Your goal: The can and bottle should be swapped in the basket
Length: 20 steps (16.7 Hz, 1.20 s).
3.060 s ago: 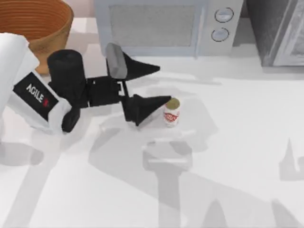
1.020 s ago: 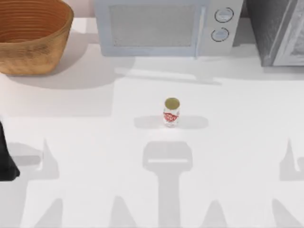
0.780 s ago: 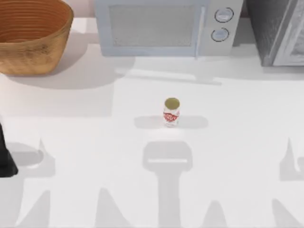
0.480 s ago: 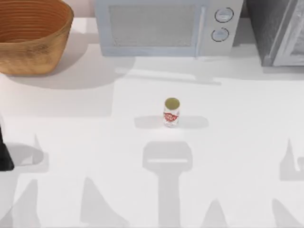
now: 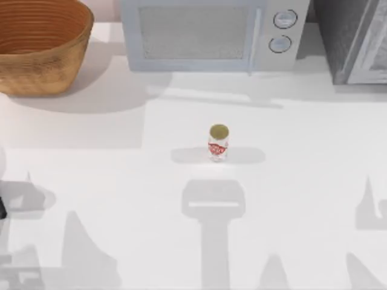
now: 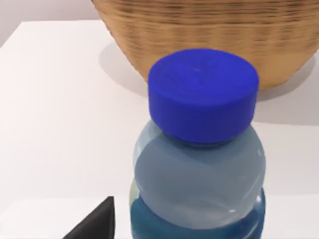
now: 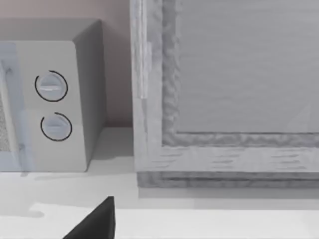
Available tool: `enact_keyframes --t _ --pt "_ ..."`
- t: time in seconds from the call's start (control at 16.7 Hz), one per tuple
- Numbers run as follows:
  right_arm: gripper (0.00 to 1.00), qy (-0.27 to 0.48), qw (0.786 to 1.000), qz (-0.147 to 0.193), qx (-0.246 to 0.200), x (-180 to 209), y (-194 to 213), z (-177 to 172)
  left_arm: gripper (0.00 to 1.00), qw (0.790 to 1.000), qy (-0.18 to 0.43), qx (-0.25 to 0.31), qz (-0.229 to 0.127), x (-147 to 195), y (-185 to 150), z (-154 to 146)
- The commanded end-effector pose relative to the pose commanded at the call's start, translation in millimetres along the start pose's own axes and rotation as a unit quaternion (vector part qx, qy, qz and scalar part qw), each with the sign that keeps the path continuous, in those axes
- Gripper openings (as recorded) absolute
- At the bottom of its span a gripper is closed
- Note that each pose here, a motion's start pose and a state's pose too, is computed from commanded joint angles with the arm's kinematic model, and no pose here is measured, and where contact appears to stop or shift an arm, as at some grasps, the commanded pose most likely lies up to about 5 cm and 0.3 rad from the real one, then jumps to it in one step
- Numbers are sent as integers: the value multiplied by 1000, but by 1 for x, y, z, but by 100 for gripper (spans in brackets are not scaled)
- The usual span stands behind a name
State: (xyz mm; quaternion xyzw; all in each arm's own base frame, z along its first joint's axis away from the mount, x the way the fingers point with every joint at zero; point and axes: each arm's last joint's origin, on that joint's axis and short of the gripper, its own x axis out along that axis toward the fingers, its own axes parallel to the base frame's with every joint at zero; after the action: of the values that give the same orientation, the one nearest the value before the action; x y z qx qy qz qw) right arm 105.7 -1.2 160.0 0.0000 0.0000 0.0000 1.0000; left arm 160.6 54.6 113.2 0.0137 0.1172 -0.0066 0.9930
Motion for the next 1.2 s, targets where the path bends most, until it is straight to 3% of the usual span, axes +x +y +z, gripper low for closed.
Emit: enact_keyframes --t 0.42,0.84,1.2 --pt "100 0 1000 0 0 0 0 0 100 1000 26 -13 -6 7 17 -25" --pt "100 0 1000 0 0 0 0 0 100 999 29 -15 -7 7 18 -27" --pt "100 0 1000 0 0 0 0 0 100 999 31 -16 -6 46 20 -29"
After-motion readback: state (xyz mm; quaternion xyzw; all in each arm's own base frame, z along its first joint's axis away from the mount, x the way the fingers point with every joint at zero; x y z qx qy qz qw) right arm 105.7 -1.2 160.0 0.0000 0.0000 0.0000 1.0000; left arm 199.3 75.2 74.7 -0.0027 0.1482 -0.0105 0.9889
